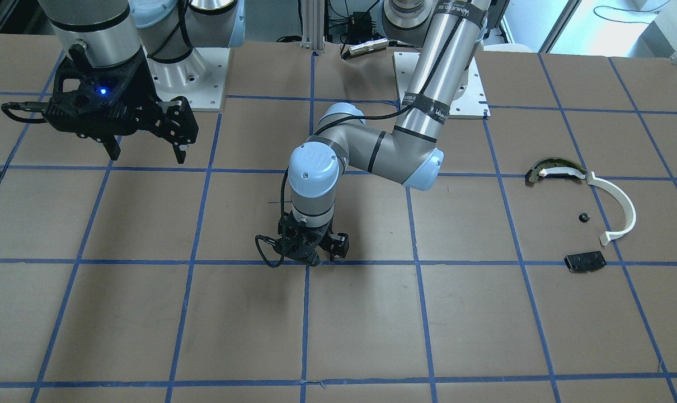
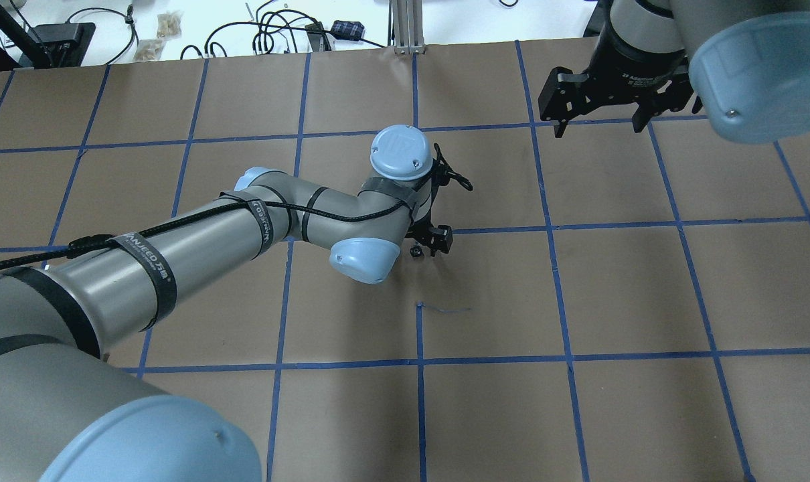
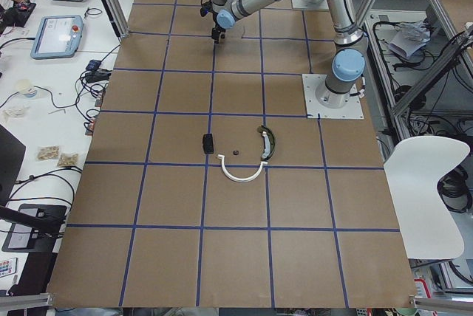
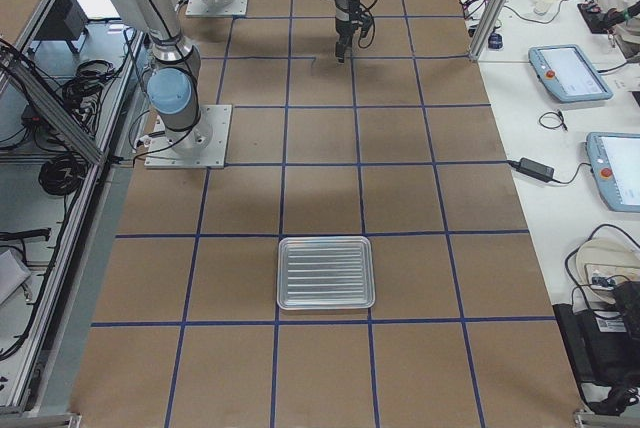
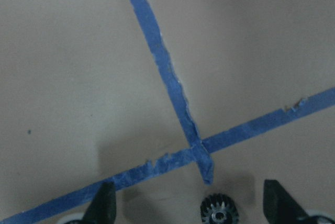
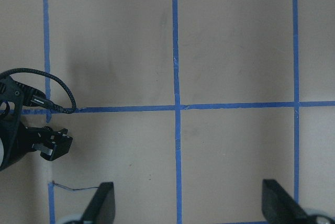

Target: Place bearing gear from tray to pile

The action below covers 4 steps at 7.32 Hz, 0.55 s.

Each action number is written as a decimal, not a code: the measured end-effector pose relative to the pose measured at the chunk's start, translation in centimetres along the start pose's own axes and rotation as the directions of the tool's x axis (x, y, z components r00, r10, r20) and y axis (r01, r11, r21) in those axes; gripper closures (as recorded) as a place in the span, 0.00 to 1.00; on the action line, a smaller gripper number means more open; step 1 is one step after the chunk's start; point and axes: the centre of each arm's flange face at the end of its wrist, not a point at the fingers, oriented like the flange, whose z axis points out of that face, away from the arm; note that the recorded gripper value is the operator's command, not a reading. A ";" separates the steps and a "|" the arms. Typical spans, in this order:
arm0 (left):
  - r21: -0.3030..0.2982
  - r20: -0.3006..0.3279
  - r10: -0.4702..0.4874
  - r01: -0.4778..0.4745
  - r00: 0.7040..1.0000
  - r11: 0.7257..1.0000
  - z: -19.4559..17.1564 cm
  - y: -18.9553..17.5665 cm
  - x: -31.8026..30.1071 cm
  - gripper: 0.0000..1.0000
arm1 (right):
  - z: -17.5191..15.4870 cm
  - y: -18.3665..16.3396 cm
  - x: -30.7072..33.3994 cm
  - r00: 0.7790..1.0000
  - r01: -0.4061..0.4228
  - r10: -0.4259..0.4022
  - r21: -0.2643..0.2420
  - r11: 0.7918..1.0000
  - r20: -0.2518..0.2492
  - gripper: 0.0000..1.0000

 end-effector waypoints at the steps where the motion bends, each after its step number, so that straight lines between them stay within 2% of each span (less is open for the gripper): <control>1: -0.012 -0.003 -0.001 0.001 1.000 1.000 -0.1 0.2 0.0 0.05 | 0.1 0.1 0.0 1.000 -0.026 0.026 -0.002 1.000 0.000 0.00; 2: -0.023 -0.004 -0.001 0.001 1.000 1.000 -0.2 0.3 0.0 0.30 | 0.0 0.1 0.0 0.997 -0.072 0.072 -0.003 0.997 -0.001 0.00; 3: -0.029 -0.004 -0.001 0.001 1.000 1.000 -0.2 0.3 0.0 0.46 | 0.0 0.1 0.0 0.994 -0.105 0.105 -0.006 0.994 -0.002 0.00; 4: -0.034 -0.005 -0.002 0.001 1.000 0.999 0.0 0.3 0.1 0.47 | 0.1 0.1 0.0 0.993 -0.119 0.119 -0.009 0.993 -0.001 0.00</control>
